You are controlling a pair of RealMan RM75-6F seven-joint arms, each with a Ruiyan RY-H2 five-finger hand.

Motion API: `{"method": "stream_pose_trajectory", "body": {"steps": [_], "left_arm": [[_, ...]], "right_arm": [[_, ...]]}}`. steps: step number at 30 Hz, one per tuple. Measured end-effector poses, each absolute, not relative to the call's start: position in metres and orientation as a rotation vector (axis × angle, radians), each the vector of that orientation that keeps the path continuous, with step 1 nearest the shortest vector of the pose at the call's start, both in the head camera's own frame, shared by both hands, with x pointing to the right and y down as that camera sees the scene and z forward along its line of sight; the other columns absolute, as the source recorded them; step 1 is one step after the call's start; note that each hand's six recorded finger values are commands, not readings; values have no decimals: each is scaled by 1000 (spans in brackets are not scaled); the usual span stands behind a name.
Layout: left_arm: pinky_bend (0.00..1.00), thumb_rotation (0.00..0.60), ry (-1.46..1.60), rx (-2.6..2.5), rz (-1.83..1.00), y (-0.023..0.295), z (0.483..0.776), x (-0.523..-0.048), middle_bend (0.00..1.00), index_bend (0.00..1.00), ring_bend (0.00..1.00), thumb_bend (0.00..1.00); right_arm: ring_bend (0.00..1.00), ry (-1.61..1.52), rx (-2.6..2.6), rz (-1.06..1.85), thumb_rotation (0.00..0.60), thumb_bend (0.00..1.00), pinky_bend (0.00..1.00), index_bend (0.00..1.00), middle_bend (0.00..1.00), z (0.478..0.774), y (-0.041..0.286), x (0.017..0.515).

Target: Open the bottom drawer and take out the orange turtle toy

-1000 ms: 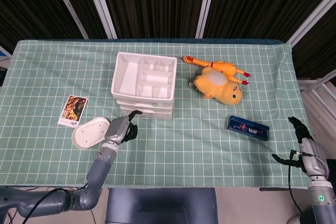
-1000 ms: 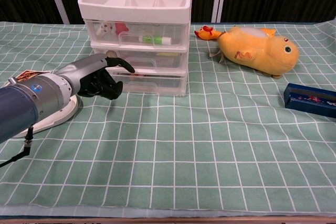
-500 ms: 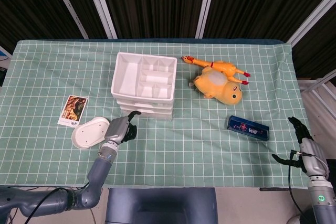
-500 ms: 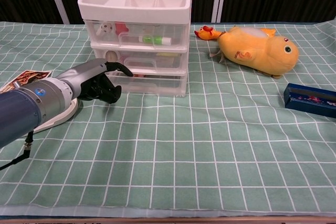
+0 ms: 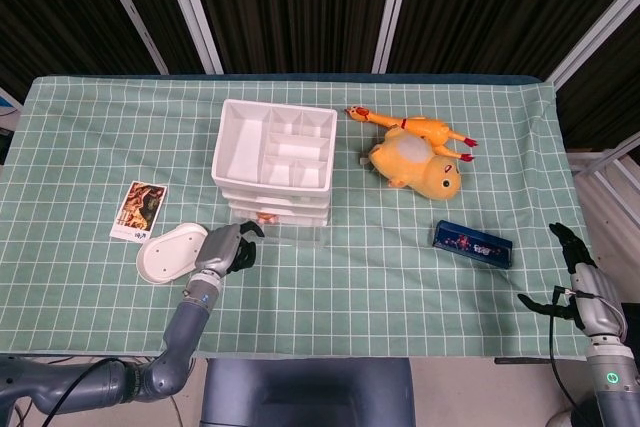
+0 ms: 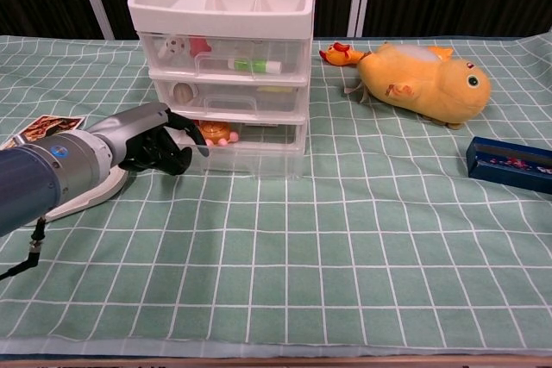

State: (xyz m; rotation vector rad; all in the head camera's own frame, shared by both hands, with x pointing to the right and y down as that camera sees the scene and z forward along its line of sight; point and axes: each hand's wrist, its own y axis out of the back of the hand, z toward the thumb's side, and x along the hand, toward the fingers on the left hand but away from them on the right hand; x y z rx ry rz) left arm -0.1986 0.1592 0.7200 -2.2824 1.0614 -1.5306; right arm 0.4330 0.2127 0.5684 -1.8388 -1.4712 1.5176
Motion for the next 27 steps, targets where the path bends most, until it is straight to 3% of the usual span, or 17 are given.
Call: {"method": "stream_pose_trajectory", "body": {"steps": [19, 27], "left_arm": [[1000, 600, 972, -2331, -1571, 193, 692, -226, 920, 445, 960, 614], [1000, 600, 965, -2319, -1532, 194, 683, -227, 926, 349, 960, 370]], "right_arm": [[0, -1474, -1837, 1517, 600, 95, 185, 0, 0, 568, 213, 433], [0, -1476, -1838, 1516, 600, 96, 185, 0, 0, 568, 213, 433]]}}
